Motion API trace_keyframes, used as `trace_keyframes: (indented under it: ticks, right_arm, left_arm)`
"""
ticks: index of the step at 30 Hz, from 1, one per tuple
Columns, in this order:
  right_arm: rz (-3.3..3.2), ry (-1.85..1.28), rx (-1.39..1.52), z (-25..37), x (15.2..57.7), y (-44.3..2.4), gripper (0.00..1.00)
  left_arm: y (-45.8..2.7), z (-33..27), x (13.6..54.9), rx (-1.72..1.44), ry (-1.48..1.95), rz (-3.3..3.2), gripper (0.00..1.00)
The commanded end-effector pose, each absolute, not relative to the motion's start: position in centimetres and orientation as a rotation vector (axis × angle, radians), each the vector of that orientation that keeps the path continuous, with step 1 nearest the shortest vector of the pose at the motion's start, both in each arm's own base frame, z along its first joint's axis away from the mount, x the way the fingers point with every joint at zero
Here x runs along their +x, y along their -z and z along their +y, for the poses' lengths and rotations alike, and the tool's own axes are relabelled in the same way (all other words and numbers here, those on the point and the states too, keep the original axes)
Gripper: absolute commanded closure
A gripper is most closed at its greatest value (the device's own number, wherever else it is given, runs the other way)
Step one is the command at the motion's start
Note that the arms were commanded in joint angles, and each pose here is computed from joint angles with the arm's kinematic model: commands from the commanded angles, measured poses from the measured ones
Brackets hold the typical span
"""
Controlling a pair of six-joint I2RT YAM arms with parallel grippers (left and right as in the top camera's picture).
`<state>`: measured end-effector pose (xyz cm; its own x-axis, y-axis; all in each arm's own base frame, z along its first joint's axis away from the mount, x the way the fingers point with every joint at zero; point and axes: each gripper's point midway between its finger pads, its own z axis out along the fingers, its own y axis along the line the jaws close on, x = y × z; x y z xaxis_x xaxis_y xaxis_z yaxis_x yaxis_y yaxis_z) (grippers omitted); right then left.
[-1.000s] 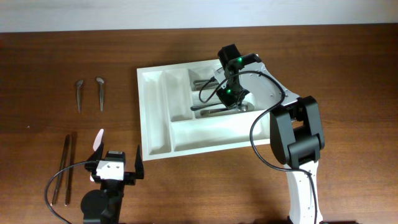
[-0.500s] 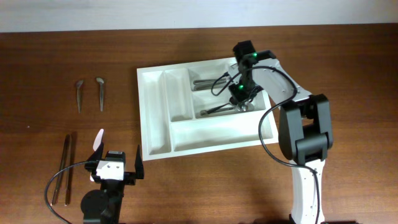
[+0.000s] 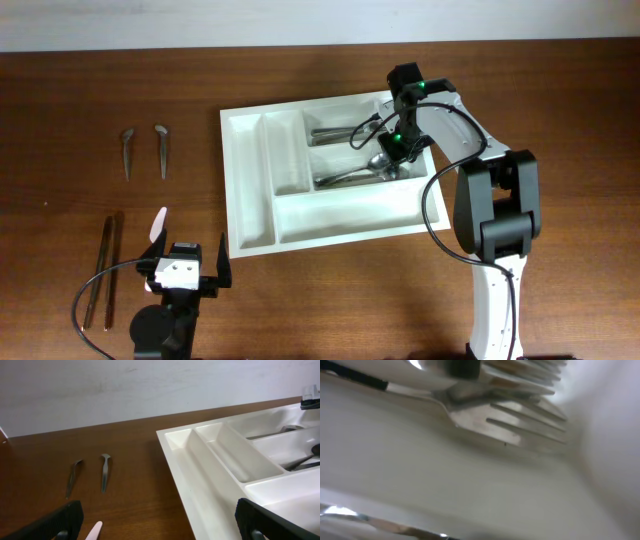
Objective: Pack container
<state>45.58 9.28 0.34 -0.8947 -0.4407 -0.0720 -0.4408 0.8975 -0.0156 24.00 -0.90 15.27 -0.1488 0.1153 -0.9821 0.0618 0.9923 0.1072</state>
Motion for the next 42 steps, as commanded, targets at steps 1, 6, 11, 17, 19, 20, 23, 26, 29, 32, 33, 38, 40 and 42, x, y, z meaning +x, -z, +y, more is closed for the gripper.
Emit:
trace_keyframes:
  ticks: [1, 6, 11, 17, 19, 20, 23, 26, 29, 32, 33, 38, 40, 42]
  right_arm:
    - [3.000, 0.022, -0.657, 8.9, 46.4, -0.2, 0.96]
    - [2.914, 0.022, -0.624, 9.5, 49.1, -4.8, 0.96]
    - [2.801, 0.024, -0.598, 9.9, 51.3, -11.4, 0.55]
    - [2.643, -0.039, -0.583, 11.1, 51.8, -20.3, 0.01]
    - [2.590, -0.058, -0.581, 11.4, 51.5, -23.0, 0.01]
    - [2.566, -0.054, -0.578, 11.4, 51.3, -24.1, 0.01]
    - [2.504, 0.008, -0.460, 10.2, 51.3, -27.5, 0.01]
    - [2.450, 0.237, -0.210, 6.1, 51.8, -30.0, 0.01]
    - [2.378, 0.565, 0.073, 0.6, 51.3, -31.8, 0.01]
    - [2.311, 0.820, 0.327, -4.5, 49.2, -33.0, 0.01]
    - [2.314, 0.841, 0.365, -5.4, 48.7, -32.9, 0.01]
    - [2.418, 0.751, 0.462, -9.3, 47.7, -31.0, 0.01]
    - [2.477, 0.639, 0.474, -10.4, 47.6, -30.0, 0.01]
    - [2.538, 0.489, 0.449, -10.9, 47.7, -28.9, 0.01]
  left_arm:
    - [-15.2, -0.9, 24.0, 0.146, -0.059, 1.717, 0.01]
    - [-15.2, -0.9, 24.0, 0.145, -0.059, 1.716, 0.01]
    - [-15.2, -0.9, 24.0, 0.145, -0.059, 1.717, 0.01]
    - [-15.2, -0.9, 24.0, 0.145, -0.059, 1.717, 0.01]
    - [-15.2, -0.9, 24.0, 0.146, -0.059, 1.717, 0.01]
    - [-15.2, -0.9, 24.0, 0.145, -0.059, 1.716, 0.01]
    - [-15.2, -0.9, 24.0, 0.146, -0.059, 1.717, 0.01]
    - [-15.2, -0.9, 24.0, 0.145, -0.059, 1.717, 0.01]
    - [-15.2, -0.9, 24.0, 0.145, -0.059, 1.717, 0.01]
    - [-15.2, -0.9, 24.0, 0.145, -0.059, 1.717, 0.01]
    - [-15.2, -0.9, 24.0, 0.145, -0.059, 1.716, 0.01]
    - [-15.2, -0.9, 24.0, 0.145, -0.059, 1.717, 0.01]
    - [-15.2, -0.9, 24.0, 0.146, -0.059, 1.717, 0.01]
    - [-15.2, -0.9, 24.0, 0.145, -0.059, 1.717, 0.01]
